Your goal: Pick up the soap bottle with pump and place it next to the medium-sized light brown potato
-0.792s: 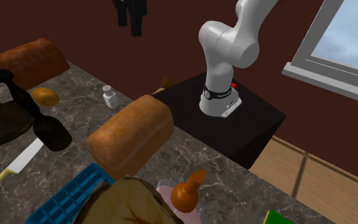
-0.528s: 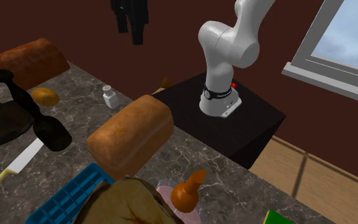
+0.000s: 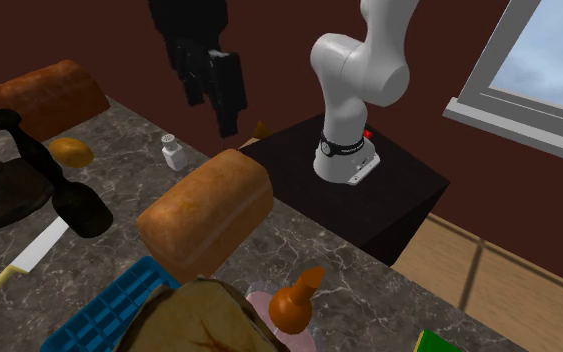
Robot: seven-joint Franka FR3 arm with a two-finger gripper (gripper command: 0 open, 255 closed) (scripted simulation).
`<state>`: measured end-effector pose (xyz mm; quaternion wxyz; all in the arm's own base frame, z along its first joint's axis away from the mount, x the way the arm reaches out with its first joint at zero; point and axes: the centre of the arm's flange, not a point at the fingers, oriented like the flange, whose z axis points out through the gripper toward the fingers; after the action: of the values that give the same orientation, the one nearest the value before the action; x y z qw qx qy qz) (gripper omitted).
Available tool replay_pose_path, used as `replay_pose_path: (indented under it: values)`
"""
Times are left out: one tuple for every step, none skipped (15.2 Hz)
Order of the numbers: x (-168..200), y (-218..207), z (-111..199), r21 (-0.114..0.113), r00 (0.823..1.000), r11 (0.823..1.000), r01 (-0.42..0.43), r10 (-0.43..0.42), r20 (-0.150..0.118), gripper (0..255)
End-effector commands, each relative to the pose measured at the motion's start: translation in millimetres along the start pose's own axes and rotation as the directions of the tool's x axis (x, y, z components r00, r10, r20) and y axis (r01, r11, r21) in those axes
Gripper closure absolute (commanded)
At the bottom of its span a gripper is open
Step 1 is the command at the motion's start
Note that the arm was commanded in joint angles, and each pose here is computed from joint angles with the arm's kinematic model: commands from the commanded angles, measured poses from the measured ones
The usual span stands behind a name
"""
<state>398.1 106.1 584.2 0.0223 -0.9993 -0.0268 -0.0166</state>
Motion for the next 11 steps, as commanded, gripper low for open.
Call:
replay_pose_path:
  values:
    - [14.4, -25.6, 9.2, -0.011, 0.999, 1.000, 0.021, -0.021, 0.031, 0]
    - [20.7, -37.8, 14.9, -0.016, 0.998, 0.999, 0.032, -0.031, 0.046, 0]
    - [26.7, -50.0, 20.8, -0.021, 0.997, 0.999, 0.042, -0.041, 0.061, 0]
    - [32.4, -62.3, 26.9, -0.026, 0.996, 0.998, 0.053, -0.051, 0.076, 0]
    - [38.0, -74.6, 33.1, -0.031, 0.994, 0.997, 0.064, -0.061, 0.092, 0]
    - [43.4, -86.9, 39.4, -0.035, 0.992, 0.997, 0.074, -0.070, 0.107, 0]
    - [48.5, -99.2, 46.0, -0.040, 0.989, 0.996, 0.085, -0.080, 0.122, 0]
    - [53.4, -111.6, 52.6, -0.044, 0.986, 0.994, 0.096, -0.089, 0.137, 0]
    - [58.1, -123.9, 59.4, -0.048, 0.983, 0.993, 0.107, -0.099, 0.153, 0]
    - [62.5, -136.3, 66.3, -0.052, 0.980, 0.992, 0.118, -0.108, 0.168, 0]
    - [66.7, -148.7, 73.4, -0.056, 0.976, 0.990, 0.129, -0.117, 0.183, 0]
